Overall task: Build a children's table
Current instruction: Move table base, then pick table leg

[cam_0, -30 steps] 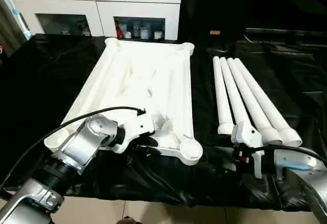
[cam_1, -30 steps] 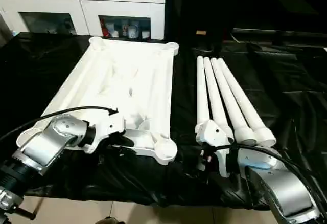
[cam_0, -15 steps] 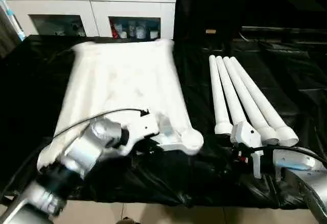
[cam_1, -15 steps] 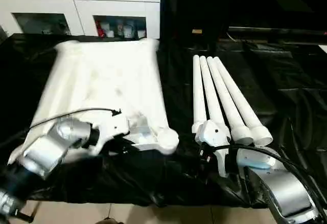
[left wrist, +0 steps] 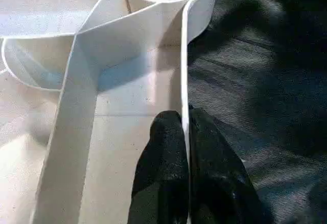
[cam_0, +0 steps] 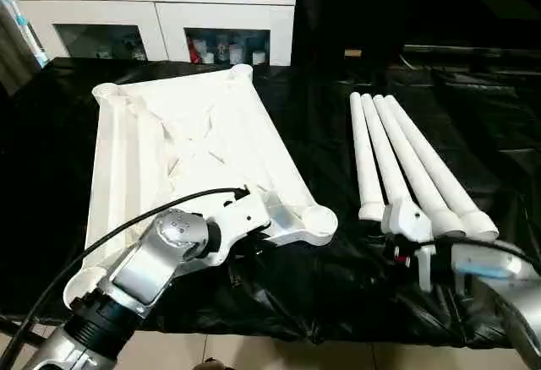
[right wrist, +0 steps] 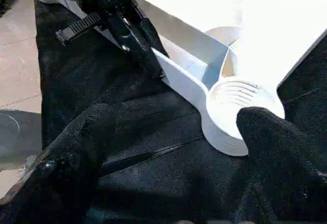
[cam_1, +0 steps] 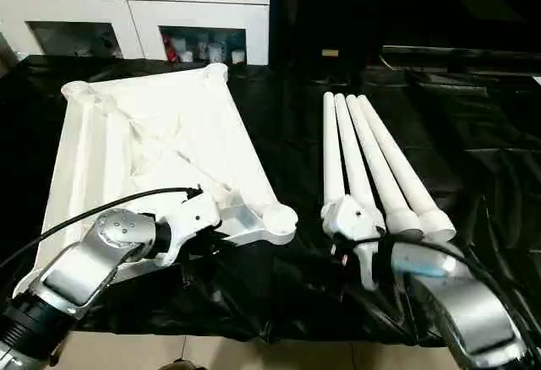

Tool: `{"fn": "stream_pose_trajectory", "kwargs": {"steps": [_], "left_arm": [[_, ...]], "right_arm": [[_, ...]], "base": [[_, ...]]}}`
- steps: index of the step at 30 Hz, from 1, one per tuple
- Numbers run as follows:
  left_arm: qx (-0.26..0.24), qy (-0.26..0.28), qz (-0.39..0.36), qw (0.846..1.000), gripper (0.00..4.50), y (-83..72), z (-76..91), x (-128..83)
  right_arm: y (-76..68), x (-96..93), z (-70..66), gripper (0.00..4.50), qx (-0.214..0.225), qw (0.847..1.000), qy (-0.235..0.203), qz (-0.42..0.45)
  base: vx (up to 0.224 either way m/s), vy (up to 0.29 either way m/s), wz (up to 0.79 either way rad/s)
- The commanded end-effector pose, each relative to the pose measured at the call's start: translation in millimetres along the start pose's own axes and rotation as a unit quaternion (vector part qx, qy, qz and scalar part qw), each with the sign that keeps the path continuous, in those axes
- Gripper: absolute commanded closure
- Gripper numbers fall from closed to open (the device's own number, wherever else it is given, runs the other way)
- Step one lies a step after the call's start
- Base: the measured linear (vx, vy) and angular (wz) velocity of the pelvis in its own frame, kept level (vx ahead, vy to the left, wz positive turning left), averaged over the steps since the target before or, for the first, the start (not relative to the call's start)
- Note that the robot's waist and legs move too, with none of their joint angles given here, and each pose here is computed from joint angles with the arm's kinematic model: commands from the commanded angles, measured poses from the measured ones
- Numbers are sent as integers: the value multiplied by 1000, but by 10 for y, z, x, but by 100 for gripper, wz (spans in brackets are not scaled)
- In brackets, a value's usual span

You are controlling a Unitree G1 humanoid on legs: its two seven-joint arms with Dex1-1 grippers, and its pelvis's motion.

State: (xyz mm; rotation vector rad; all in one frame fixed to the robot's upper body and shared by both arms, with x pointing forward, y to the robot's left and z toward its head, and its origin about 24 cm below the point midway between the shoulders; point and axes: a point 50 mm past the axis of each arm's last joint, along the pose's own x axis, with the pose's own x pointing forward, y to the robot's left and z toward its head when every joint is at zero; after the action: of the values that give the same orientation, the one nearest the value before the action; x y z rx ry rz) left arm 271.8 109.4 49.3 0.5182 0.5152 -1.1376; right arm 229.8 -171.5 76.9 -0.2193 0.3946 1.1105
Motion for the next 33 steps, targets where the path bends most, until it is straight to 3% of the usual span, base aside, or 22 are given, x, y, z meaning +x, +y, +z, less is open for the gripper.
{"fn": "stream_pose_trajectory", "kwargs": {"steps": [1,7,12,15,18,21,23,26,27,30,33], "left_arm": [[-11,-17,7,1000,405,20,0,-21],[11,-26,-10,1000,371,32,0,-154],[31,-26,-26,999,333,45,-18,-285],[44,-57,5,997,330,129,60,-351],[46,-76,16,996,330,160,122,-383],[49,-101,26,993,330,166,217,-403],[52,-103,25,993,330,144,230,-390],[55,-105,21,993,330,114,235,-369],[54,-106,20,993,301,112,236,-367],[30,-115,-14,993,294,51,266,-376],[32,-118,-13,992,260,42,289,-385]], "right_arm": [[-42,-14,17,24,-3,1000,1,-13],[-62,-38,49,24,5,1000,-9,-18],[-106,-39,182,24,33,998,-49,-26],[-290,25,292,12,46,992,-67,-93],[-454,100,328,12,72,982,-74,-157],[-701,251,378,12,142,953,-78,-257],[-790,321,399,12,164,940,-69,-292],[-883,381,405,12,182,925,-54,-328],[-890,386,404,0,184,924,-53,-330],[-968,434,387,0,213,908,-37,-358],[-1028,449,352,0,218,894,-5,-391]], "base": [[0,0,0],[0,0,0],[0,0,0],[0,0,0],[0,0,0],[0,0,0],[0,0,0],[0,0,0],[0,0,0],[0,0,0],[0,0,0]]}}
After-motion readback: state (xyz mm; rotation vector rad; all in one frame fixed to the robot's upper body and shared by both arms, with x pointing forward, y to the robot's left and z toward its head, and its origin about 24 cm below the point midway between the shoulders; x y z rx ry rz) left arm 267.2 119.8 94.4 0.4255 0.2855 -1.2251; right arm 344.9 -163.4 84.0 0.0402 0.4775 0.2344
